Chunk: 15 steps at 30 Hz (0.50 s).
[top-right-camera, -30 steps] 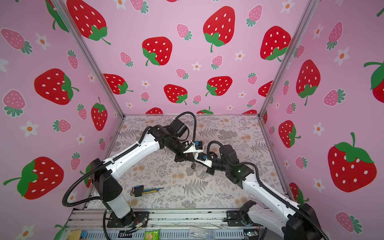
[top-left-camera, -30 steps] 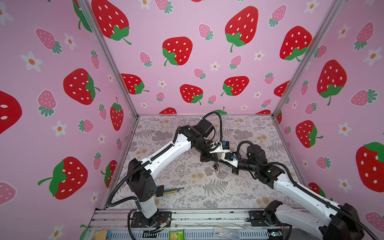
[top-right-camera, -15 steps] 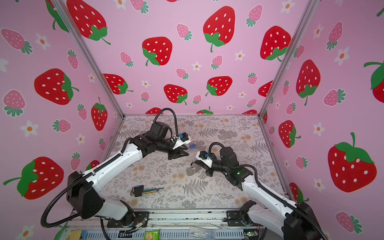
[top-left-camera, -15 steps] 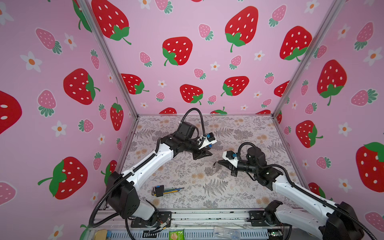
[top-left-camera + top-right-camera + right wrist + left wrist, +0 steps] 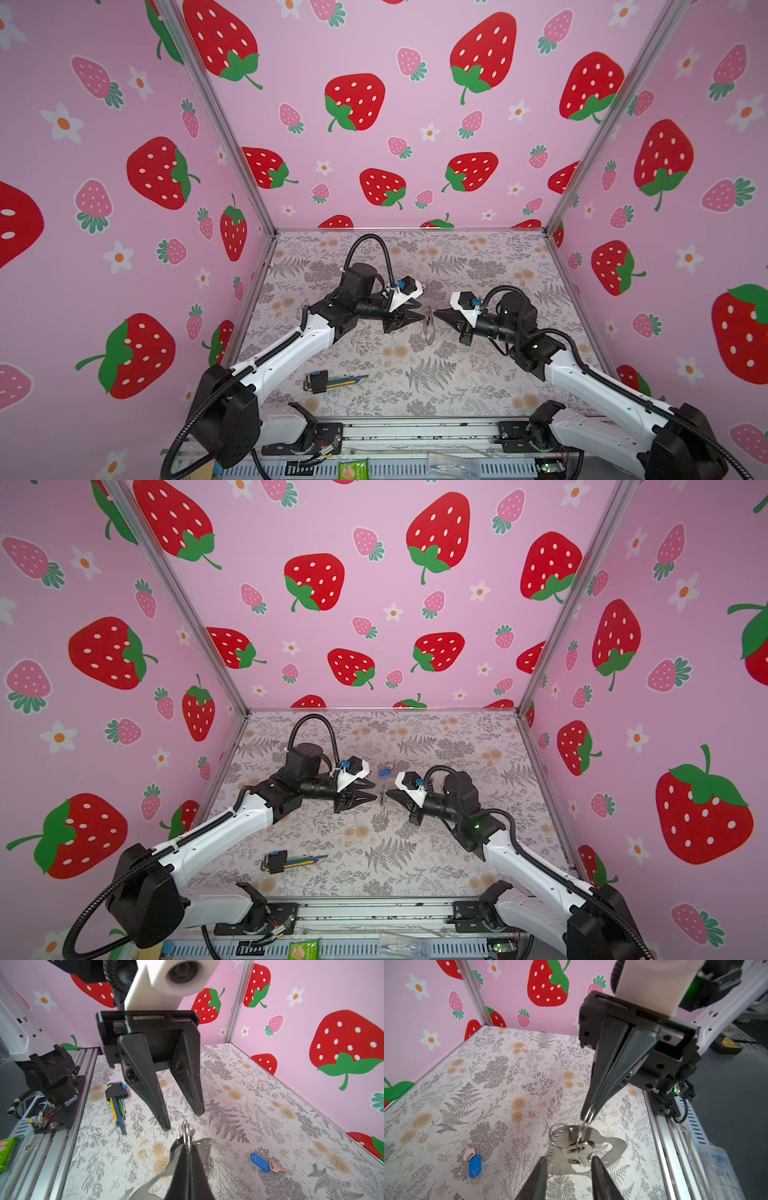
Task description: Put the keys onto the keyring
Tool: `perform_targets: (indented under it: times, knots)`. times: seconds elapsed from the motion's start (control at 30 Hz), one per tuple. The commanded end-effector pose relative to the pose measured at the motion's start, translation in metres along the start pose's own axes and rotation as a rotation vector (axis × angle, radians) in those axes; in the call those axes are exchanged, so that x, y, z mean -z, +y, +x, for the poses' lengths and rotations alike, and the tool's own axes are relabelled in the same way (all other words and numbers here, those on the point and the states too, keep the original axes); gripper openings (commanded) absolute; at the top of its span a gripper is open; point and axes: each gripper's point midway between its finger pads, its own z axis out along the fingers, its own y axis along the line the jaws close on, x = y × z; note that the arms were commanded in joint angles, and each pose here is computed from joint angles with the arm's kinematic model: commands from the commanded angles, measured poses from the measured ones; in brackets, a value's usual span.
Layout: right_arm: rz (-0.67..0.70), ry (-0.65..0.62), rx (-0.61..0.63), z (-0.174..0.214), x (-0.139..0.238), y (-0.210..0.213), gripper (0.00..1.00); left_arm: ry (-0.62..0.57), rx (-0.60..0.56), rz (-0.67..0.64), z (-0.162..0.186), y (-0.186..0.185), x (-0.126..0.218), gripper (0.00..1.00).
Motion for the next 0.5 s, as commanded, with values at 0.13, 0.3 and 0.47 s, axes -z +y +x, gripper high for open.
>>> perform_targets:
  times: [0.13, 0.3, 0.47]
  knots:
    - [0.028, -0.116, -0.01, -0.029, 0.002, -0.008, 0.0, -0.054, -0.074, -0.027, -0.014, -0.009, -0.004, 0.43]
    - [0.028, -0.142, -0.014, -0.036, 0.003, -0.009, 0.0, -0.046, -0.095, -0.071, -0.014, -0.009, -0.012, 0.69]
    - [0.022, -0.14, -0.011, -0.034, 0.004, -0.006, 0.0, -0.065, -0.107, -0.129, -0.014, -0.004, -0.012, 1.0]
